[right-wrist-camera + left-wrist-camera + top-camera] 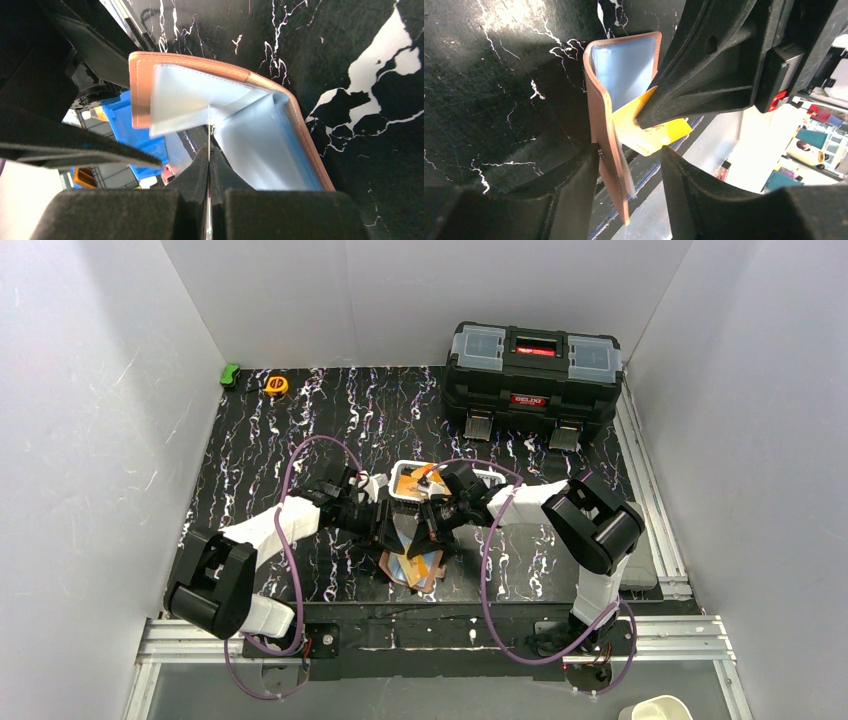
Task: Put the credit cards into the card holder
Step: Insert the credit card into the card holder.
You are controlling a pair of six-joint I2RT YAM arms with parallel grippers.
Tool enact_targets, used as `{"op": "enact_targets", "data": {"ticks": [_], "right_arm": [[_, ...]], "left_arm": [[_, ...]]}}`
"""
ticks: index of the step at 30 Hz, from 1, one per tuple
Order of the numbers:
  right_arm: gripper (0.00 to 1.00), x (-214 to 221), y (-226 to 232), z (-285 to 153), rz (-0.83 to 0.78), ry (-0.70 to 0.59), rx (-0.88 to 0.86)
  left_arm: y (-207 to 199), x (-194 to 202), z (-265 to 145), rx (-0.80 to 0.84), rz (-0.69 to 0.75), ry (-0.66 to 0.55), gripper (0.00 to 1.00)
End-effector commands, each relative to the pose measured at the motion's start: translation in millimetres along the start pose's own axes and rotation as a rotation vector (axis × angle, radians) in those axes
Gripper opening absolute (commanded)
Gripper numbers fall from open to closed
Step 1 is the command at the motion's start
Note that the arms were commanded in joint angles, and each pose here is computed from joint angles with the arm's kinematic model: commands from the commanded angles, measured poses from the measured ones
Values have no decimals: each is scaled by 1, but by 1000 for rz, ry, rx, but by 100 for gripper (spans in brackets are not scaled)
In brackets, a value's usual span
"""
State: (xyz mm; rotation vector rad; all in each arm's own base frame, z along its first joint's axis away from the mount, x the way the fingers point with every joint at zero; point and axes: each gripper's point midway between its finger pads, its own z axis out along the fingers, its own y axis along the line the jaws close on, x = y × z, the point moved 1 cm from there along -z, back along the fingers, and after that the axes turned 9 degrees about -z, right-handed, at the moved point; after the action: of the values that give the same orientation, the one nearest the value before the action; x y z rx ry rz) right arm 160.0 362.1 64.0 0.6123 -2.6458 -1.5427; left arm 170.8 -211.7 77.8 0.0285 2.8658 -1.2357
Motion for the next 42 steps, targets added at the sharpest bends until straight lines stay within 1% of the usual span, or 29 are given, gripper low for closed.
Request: {"op": "enact_targets", "data": {"ticks": [1, 3, 4, 5, 6, 8, 11, 13, 14, 20, 21, 24, 25, 28, 30, 33, 38, 42], "right_arm": [[1, -10, 14, 1, -48, -18, -42], [1, -10, 15, 0, -51, -22, -43], [1, -9, 14, 0, -50, -24, -45], [1, -8, 14, 0, -50, -26, -47], [1, -8, 14, 0, -50, -28, -49], [1, -8, 15, -1, -53, -34, -54], [1, -8, 16, -2, -56, -38, -54], [1, -7, 16, -2, -57, -36, -56], [1, -6, 16, -2, -60, -37, -56], [1, -4, 13, -2, -55, -35, -51], [1, -4, 13, -2, -54, -35, -50], [1, -2, 12, -3, -53, -35, -47], [1, -1, 11, -4, -53, -36, -46], [1, 3, 7, -11, -59, -57, -52], [1, 2, 9, -20, -91, -113, -80], [1, -1, 9, -33, -108, -181, -72], [1, -17, 16, -46, -141, -313, -32], [1, -32, 22, -73, -180, -500, 32]], "left_arm": [[-5, 4, -3, 43, 42, 5, 37], [2, 3, -2, 11, 51, -3, 21], [5, 3, -2, -7, 57, -5, 15], [9, 3, -2, -22, 64, -8, 11], [13, 3, -2, -37, 71, -10, 9], [17, 3, -2, -60, 83, -14, 8], [22, 3, -4, -90, 99, -16, 18], [26, 2, -5, -119, 111, -19, 19], [33, 0, -7, -165, 124, -26, 19], [37, -1, -6, -187, 117, -29, 20], [37, -1, -6, -186, 117, -28, 18], [36, 0, -4, -174, 117, -26, 3], [35, 0, -4, -167, 113, -24, 0], [26, 5, -2, -107, 107, -8, 0], [14, 7, -4, -45, 106, 6, 0], [-5, 5, -8, 32, 88, 13, 0], [-44, -12, -15, 181, 31, -32, 0], [-68, -27, -23, 265, 46, -81, 0]]}}
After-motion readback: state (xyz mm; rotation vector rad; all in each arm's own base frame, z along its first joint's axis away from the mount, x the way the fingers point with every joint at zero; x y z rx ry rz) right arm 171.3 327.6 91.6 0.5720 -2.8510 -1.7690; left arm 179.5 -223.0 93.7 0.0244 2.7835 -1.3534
